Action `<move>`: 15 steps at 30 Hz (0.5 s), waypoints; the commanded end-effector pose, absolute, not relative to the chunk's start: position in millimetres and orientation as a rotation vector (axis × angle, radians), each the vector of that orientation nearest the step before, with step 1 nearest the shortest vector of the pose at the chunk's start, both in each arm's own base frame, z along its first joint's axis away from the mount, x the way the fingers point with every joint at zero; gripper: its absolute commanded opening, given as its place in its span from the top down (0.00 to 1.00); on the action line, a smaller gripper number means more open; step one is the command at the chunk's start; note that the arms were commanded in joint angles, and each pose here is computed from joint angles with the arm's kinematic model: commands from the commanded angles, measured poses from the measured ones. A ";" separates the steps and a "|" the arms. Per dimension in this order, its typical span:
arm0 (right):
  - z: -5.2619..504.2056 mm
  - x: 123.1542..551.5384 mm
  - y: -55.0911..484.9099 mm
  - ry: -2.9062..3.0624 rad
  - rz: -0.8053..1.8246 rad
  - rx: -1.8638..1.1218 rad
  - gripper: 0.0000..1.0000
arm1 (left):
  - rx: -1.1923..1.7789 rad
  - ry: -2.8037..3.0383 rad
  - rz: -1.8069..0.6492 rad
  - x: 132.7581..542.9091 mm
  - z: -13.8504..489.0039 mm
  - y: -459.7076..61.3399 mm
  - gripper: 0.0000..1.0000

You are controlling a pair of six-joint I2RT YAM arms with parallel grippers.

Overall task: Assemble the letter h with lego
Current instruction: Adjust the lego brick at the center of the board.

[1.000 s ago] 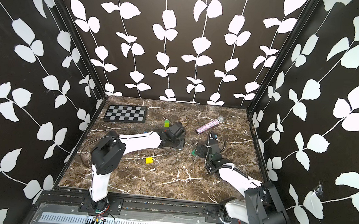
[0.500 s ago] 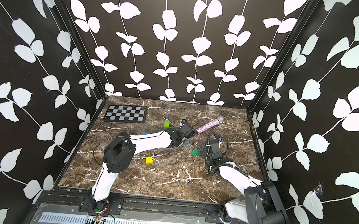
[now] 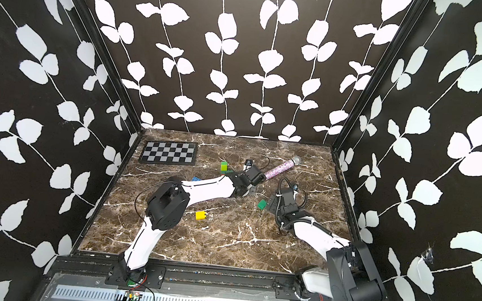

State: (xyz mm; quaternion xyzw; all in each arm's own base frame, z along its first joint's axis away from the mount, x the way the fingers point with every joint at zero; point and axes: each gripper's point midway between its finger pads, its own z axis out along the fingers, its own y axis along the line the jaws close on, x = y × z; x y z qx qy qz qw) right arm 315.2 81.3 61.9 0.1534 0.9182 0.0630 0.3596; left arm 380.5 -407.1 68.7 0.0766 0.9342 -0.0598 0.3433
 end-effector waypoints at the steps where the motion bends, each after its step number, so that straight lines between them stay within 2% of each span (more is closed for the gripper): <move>1: 74.2 324.9 85.7 2.329 0.207 0.424 0.01 | 0.178 2.427 -0.163 379.1 58.8 -407.9 0.87; 11: 81.9 323.2 79.0 2.298 0.183 0.433 0.00 | 0.153 2.429 -0.197 379.5 46.0 -412.1 0.86; 15: 81.7 323.5 79.7 2.301 0.184 0.431 0.01 | 0.157 2.428 -0.201 379.3 46.4 -412.7 0.77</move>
